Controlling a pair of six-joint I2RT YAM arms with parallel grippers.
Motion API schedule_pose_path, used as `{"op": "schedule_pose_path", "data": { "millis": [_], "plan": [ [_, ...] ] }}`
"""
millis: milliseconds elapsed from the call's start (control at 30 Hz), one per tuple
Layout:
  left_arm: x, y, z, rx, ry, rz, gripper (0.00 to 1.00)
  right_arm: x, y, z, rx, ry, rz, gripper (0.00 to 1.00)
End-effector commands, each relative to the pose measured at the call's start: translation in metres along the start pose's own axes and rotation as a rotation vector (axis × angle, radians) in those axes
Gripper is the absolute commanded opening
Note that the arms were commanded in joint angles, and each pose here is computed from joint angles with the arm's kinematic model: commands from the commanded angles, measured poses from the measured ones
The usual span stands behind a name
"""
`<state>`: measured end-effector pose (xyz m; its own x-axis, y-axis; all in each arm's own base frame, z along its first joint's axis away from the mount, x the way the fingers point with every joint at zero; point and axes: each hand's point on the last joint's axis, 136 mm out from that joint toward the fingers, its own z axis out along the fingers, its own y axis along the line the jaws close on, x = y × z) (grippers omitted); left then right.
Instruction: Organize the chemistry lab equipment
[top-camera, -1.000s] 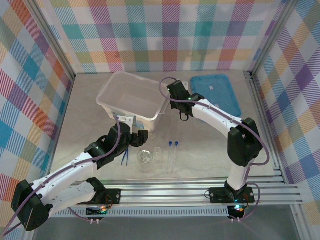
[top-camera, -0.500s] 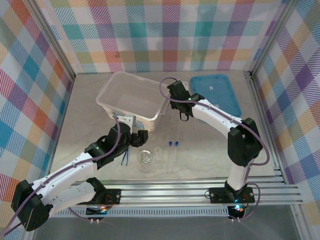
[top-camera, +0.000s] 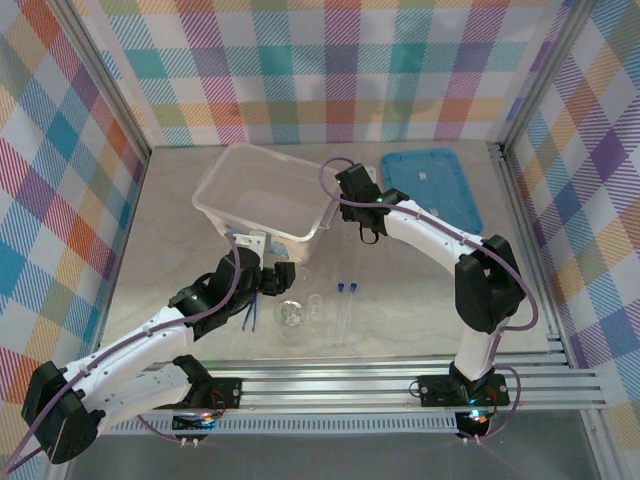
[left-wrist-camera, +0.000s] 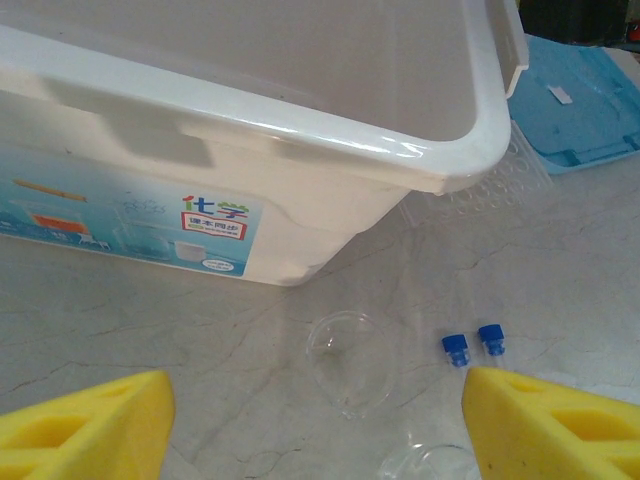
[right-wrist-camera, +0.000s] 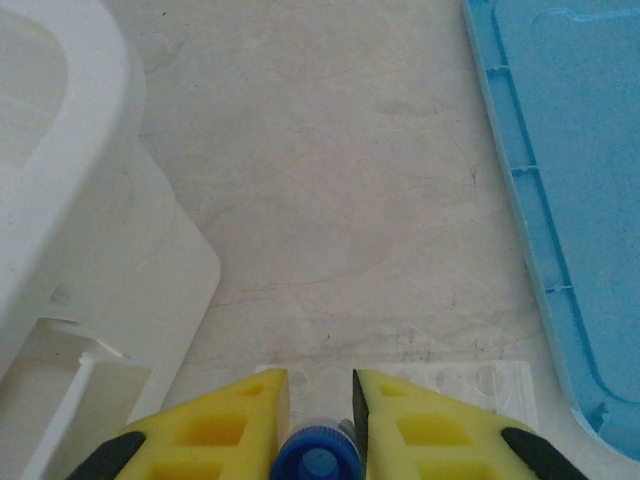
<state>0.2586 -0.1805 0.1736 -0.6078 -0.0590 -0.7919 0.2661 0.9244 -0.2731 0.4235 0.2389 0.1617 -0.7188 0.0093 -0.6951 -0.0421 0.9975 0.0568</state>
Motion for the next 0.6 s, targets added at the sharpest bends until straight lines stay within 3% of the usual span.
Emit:
{"op": "schedule_pose_path", "data": {
  "millis": [0,400,567],
  "plan": [
    [-0.002,0.0,-0.003,0.021,-0.021,-0.034,0.76,-0.012,0.003,-0.009,-0.031,-0.036,0.012,0.24],
    [-0.005,-0.003,-0.004,0.037,-0.027,-0.041,0.75,-0.024,0.003,-0.016,-0.023,-0.055,-0.009,0.27],
    [-0.006,-0.004,-0.003,0.034,-0.02,-0.028,0.75,-0.035,-0.001,-0.037,-0.034,-0.088,-0.006,0.27]
  ]
}}
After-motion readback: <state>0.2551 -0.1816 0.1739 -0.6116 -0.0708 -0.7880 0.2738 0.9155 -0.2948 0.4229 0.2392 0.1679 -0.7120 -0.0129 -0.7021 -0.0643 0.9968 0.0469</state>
